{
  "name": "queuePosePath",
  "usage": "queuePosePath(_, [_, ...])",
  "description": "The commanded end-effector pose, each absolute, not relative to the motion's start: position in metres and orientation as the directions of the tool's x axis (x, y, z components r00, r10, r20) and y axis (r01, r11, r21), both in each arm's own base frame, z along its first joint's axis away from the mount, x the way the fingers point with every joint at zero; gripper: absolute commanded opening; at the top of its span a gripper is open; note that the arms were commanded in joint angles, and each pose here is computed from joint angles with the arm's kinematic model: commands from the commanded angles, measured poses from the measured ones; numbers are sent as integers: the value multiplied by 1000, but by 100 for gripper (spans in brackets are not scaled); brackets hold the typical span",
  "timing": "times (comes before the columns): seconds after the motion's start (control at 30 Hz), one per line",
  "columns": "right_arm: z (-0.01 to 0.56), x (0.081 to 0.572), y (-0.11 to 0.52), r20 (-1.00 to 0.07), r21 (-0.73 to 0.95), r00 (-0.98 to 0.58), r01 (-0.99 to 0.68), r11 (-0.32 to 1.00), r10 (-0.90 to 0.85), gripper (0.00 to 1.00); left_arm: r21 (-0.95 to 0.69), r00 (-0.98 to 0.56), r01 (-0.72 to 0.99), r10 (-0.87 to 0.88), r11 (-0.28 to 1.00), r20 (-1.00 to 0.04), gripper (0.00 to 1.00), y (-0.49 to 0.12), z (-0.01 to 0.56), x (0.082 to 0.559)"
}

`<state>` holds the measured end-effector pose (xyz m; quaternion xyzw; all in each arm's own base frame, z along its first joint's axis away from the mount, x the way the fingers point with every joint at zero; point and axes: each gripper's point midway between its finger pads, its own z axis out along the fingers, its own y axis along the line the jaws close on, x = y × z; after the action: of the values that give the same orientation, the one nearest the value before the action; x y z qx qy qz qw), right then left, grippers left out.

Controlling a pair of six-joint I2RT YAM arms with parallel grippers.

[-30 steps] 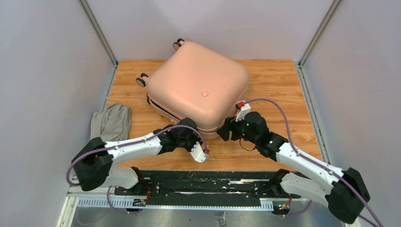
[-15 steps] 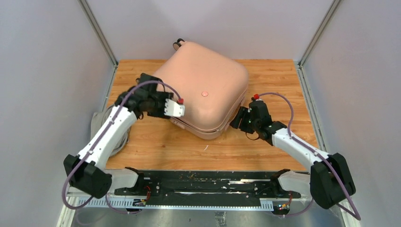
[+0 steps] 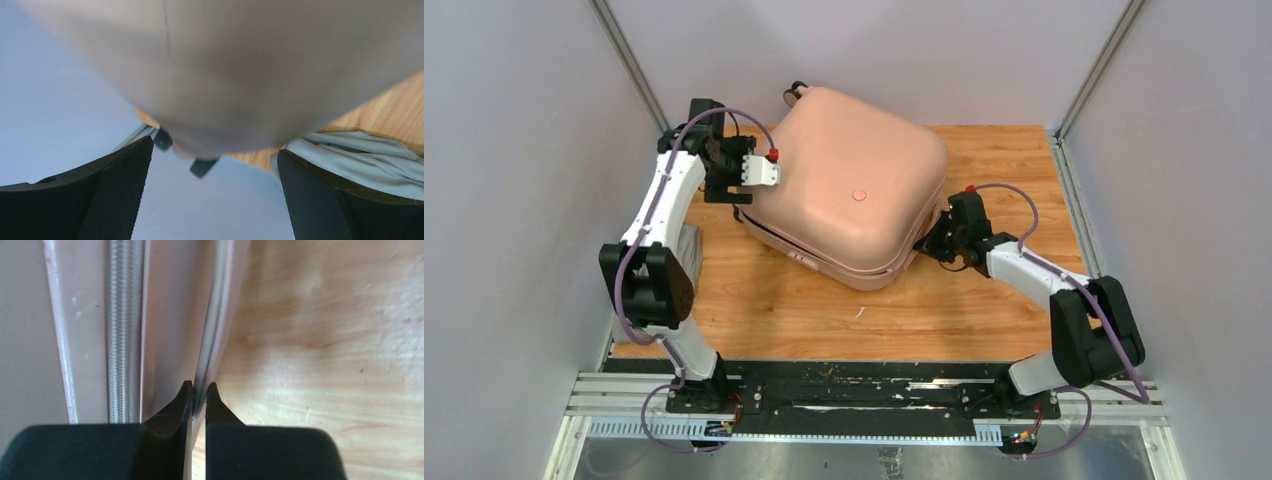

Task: Pack the luggage
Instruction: Zip the luggage at the center of the board.

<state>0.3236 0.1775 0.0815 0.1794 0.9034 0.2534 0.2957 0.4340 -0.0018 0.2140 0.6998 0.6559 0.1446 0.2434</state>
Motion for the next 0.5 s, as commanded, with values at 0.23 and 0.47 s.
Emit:
queuePosePath(0.23, [99, 409, 141, -523, 543, -723, 127, 830, 452, 0, 492, 109, 870, 988, -41, -111, 100, 1, 199, 457])
queuePosePath(0.47, [121, 386, 140, -588, 519, -721, 10, 855, 365, 55, 435, 28, 900, 992, 31, -127, 60, -3, 177, 451])
